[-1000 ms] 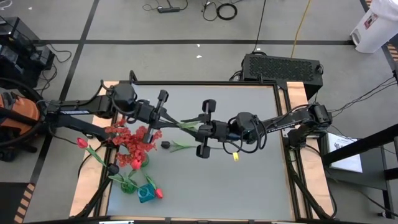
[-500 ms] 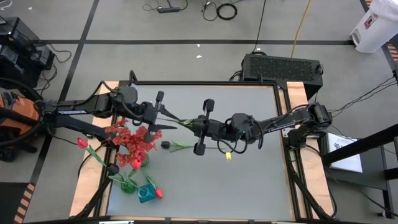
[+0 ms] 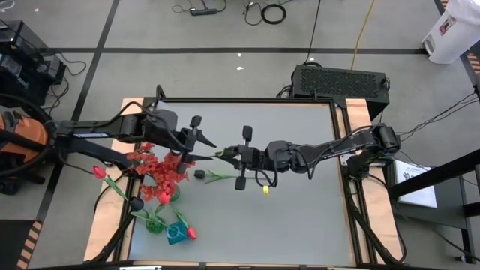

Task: Sort flowers into vase by color
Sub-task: Put the right black flower into the blue vase

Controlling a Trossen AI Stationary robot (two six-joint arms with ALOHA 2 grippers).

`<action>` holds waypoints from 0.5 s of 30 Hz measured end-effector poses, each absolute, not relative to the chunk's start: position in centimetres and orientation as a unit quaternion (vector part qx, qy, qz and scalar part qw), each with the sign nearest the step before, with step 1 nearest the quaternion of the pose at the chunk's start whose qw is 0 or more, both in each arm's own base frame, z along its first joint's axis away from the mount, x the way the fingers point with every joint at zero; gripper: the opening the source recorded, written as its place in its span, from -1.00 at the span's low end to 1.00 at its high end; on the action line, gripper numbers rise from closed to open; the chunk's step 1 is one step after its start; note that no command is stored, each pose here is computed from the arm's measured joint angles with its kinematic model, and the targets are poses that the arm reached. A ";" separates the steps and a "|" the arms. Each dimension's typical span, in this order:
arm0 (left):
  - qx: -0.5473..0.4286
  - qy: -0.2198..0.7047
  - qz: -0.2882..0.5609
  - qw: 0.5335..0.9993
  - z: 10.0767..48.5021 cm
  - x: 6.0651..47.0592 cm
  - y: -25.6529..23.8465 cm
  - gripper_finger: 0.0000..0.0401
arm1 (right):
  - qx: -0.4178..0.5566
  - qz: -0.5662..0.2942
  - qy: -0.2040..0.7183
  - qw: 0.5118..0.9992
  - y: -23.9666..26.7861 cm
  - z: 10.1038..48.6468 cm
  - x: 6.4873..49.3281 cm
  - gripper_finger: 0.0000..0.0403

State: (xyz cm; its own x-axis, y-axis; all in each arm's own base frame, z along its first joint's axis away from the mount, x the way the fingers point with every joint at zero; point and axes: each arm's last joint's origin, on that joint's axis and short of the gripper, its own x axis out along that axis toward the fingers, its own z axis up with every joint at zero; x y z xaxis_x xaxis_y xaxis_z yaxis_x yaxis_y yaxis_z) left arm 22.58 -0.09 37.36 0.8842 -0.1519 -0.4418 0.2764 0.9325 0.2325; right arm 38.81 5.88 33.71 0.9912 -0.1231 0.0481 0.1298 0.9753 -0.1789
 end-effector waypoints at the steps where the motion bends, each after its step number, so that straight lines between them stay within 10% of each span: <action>1: 0.145 0.217 -0.112 0.959 37.2 22.8 -0.1 -0.04 | -0.091 -0.064 -0.019 0.994 5.9 33.7 38.8 -1.00; 15: 0.114 0.264 -0.112 0.951 35.0 25.4 0.0 -0.04 | -0.076 -0.059 0.031 0.995 5.9 32.7 38.8 -1.00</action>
State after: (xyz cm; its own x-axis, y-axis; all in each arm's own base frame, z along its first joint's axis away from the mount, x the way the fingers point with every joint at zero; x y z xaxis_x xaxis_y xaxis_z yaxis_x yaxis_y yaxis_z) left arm 25.44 -0.04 35.03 0.8351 -0.1532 -0.5283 0.2741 0.9486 0.1583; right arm 38.80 5.88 32.71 0.9912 -0.1215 -0.0532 0.1120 0.9817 -0.1542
